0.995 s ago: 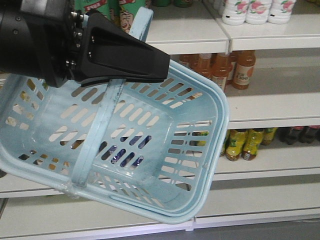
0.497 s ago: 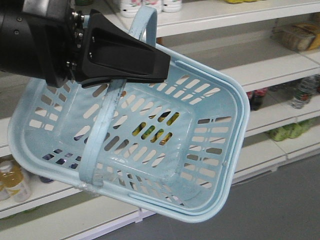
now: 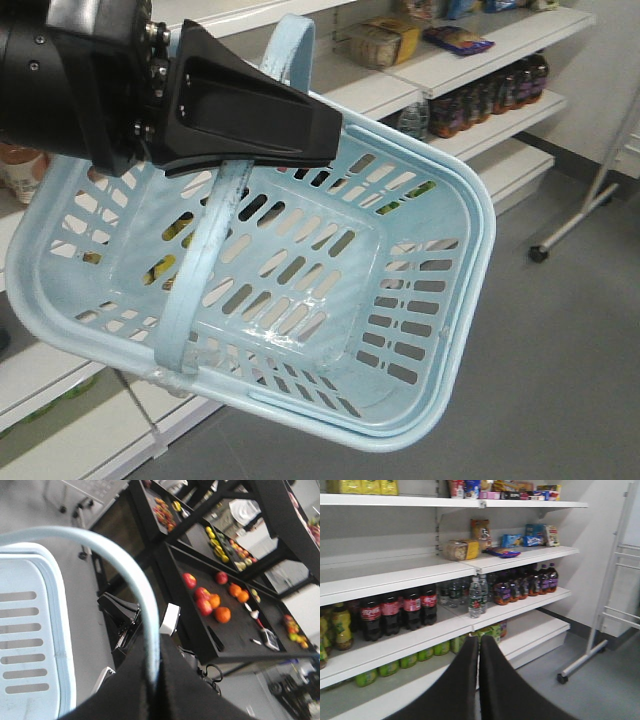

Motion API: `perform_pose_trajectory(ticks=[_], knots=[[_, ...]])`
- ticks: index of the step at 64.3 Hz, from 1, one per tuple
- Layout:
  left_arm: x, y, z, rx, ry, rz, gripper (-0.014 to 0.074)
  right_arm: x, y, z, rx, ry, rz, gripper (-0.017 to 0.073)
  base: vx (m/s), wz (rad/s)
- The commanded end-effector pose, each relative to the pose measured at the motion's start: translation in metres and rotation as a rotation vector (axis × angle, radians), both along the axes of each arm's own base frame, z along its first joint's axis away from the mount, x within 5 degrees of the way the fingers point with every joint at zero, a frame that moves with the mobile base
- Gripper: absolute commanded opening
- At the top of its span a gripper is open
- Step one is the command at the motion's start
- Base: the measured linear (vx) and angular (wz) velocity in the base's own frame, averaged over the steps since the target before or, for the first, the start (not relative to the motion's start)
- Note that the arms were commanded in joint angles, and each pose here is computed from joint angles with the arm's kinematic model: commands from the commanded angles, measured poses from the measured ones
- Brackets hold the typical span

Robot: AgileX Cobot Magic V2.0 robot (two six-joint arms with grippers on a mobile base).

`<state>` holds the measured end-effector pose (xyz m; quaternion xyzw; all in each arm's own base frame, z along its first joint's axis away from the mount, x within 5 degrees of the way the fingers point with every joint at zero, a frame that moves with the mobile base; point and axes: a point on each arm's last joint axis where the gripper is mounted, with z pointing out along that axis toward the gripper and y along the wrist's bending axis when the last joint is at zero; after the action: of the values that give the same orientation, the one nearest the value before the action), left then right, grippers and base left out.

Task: Place coke in basket with both arms
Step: 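Hold the basket up with the left gripper while the base turns away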

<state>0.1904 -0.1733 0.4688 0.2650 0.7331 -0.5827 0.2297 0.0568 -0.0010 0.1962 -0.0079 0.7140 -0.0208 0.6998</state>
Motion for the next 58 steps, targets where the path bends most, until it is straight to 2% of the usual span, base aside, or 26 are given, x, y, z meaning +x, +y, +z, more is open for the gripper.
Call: perform_pose_trajectory(ticks=[1,58], knots=[[-0.0107,0.0024,0.0219,-0.114,-0.028,0.001,-0.0006,-0.0007,-0.0002,0.0045,-0.016,-0.077,-0.003,-0.0005,-0.12,-0.62],[-0.0107,0.0024,0.0219,-0.114,-0.028,0.001,-0.0006,-0.0007,-0.0001,0.0044,-0.016,-0.076,-0.003,-0.0005,-0.11,-0.49]])
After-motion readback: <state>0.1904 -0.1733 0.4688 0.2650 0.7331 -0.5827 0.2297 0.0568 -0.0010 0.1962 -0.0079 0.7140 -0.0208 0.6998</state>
